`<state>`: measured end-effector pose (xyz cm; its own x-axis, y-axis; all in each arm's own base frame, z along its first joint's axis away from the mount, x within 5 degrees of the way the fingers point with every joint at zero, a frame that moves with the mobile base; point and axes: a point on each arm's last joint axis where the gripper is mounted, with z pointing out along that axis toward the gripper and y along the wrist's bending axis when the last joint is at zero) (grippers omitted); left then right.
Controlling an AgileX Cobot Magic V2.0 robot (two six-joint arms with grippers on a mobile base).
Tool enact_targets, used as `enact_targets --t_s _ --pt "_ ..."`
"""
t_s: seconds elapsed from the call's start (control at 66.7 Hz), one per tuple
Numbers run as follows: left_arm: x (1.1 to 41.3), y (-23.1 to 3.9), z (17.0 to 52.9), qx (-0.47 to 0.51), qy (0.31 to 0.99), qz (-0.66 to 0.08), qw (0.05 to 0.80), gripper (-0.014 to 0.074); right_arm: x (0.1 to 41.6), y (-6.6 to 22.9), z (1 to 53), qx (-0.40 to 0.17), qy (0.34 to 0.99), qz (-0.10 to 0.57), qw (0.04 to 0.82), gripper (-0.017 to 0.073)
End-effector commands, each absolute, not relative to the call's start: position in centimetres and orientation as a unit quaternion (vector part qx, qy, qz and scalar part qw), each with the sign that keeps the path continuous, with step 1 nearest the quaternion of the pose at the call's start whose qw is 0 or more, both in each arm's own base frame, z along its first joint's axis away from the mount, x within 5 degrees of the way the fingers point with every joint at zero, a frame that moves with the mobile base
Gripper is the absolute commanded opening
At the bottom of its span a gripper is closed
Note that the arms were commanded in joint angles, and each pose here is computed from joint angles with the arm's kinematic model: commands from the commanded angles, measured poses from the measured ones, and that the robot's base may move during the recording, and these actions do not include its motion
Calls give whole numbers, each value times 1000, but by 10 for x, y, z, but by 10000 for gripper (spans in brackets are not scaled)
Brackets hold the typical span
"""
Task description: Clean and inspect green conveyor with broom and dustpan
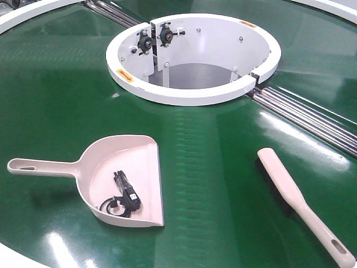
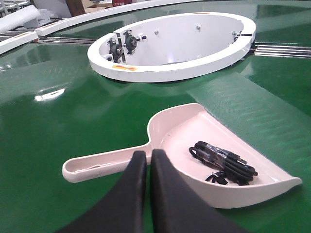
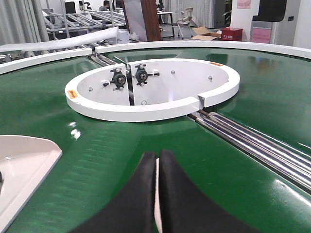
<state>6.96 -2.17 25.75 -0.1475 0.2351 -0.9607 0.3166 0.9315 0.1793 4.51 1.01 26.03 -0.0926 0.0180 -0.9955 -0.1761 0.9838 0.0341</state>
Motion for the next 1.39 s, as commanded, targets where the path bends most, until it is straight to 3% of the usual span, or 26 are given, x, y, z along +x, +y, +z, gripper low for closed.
enact_targets --t_s 0.0,0.48,0.584,0.824,1.379 --pt "71 -21 272 166 730 -37 662 -8 45 9 274 -48 709 72 700 -10" --pt "70 -18 261 152 730 -27 666 -7 45 9 274 -48 709 72 700 -10" --pt "68 -11 241 77 720 -42 688 -7 45 9 274 -48 710 72 699 -10" --pt "60 -7 188 15 713 -66 697 -7 45 9 274 -48 710 72 699 -10" --pt "57 -2 189 -16 709 -37 704 -7 45 9 274 -48 710 72 699 -10"
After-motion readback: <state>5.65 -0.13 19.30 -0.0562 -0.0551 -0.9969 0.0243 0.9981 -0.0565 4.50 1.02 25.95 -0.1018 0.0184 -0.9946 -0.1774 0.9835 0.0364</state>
